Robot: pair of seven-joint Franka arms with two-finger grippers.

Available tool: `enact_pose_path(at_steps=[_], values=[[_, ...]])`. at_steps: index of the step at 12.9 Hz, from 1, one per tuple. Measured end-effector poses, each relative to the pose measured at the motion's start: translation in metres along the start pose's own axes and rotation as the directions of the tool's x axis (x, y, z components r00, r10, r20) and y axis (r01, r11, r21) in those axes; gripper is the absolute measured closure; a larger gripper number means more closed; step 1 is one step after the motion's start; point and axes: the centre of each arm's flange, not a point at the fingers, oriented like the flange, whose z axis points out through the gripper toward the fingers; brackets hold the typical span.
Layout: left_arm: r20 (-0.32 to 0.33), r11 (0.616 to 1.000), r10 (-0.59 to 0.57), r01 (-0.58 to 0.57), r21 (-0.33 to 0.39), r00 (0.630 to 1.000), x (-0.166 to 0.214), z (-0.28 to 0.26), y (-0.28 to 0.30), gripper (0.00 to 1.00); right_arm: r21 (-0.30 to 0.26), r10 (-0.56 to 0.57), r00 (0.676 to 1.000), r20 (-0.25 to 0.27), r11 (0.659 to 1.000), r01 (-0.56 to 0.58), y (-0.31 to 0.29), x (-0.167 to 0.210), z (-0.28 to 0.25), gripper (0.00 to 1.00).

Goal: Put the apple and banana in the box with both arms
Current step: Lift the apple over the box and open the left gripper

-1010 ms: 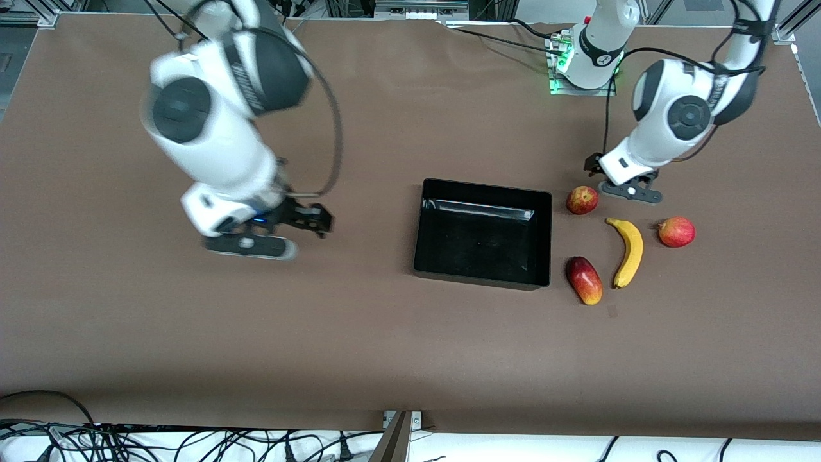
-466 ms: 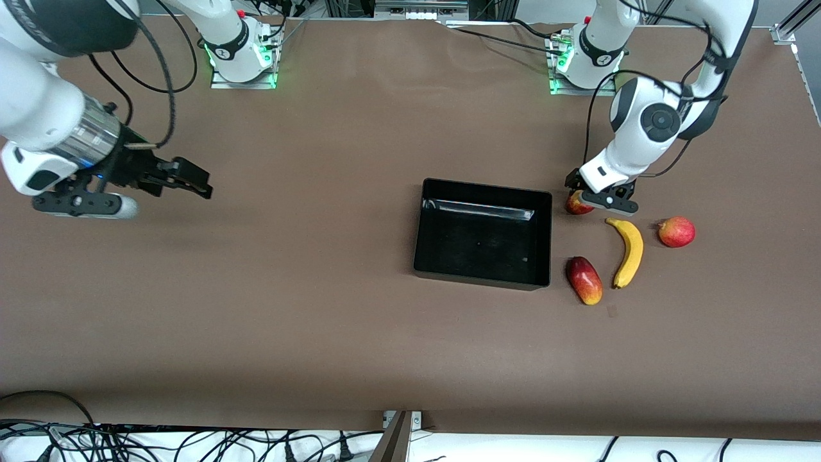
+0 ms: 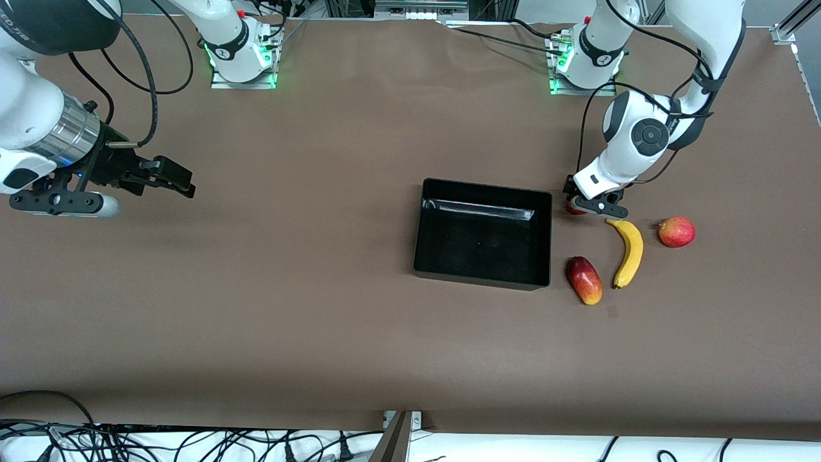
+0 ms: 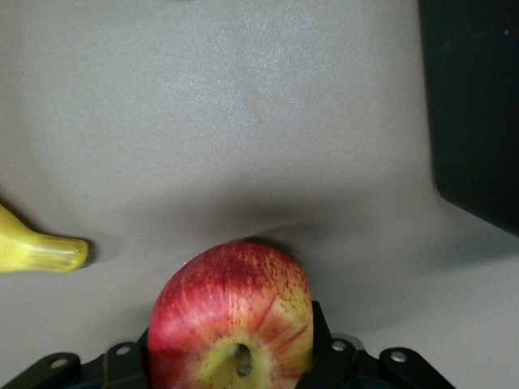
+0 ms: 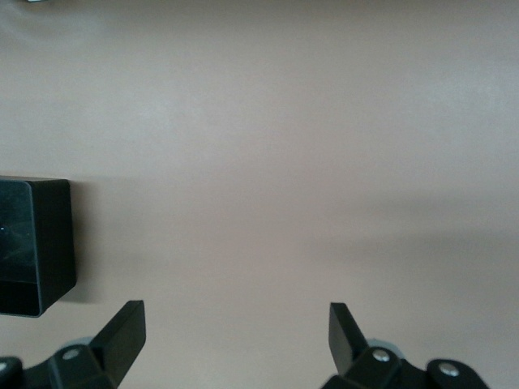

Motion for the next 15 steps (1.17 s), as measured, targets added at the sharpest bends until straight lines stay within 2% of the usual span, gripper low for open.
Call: enact_pose_path(at_steps=[2, 3, 5, 7, 9, 11, 13, 15], values=[[-0.001, 1.0, 0.0, 0.0, 0.009, 1.0, 0.007, -0.02, -0.002, 0.34, -0.017, -0.001, 1.0, -0.003, 1.0, 0.0, 0.002, 0.0, 0.001, 0.0], [0.013, 1.0, -0.002, 0.002, 0.019, 1.0, 0.012, -0.042, -0.004, 0.34, -0.043, -0.002, 1.0, -0.009, 0.999, 0.001, 0.005, 0.001, 0.001, 0.0], [0.071, 0.999, -0.011, 0.008, 0.038, 0.997, 0.024, -0.1, -0.008, 0.34, -0.084, -0.011, 1.0, -0.017, 0.996, 0.01, 0.007, 0.002, 0.002, 0.0], [0.131, 0.999, -0.021, 0.015, 0.048, 0.991, 0.043, -0.173, -0.007, 0.34, -0.099, -0.016, 1.0, 0.023, 0.995, 0.018, 0.005, -0.002, 0.008, 0.0], [0.146, 0.997, -0.072, 0.071, 0.01, 0.987, 0.066, -0.227, 0.017, 0.34, -0.107, -0.014, 0.998, 0.06, 0.994, 0.02, 0.006, -0.003, 0.019, 0.0], [0.163, 0.987, -0.151, 0.156, -0.021, 0.975, 0.087, -0.225, 0.053, 0.34, -0.109, -0.017, 0.997, 0.074, 0.994, 0.025, 0.003, -0.001, 0.026, 0.0], [0.196, 0.972, -0.23, 0.236, -0.01, 0.953, 0.104, -0.179, 0.087, 0.34, -0.109, -0.021, 0.997, 0.077, 0.994, 0.029, 0.001, -0.001, 0.028, 0.0], [0.176, 0.957, -0.283, 0.29, -0.016, 0.943, 0.121, -0.128, 0.118, 0.34, -0.108, -0.022, 0.997, 0.076, 0.994, 0.031, 0.001, -0.001, 0.027, 0.0]])
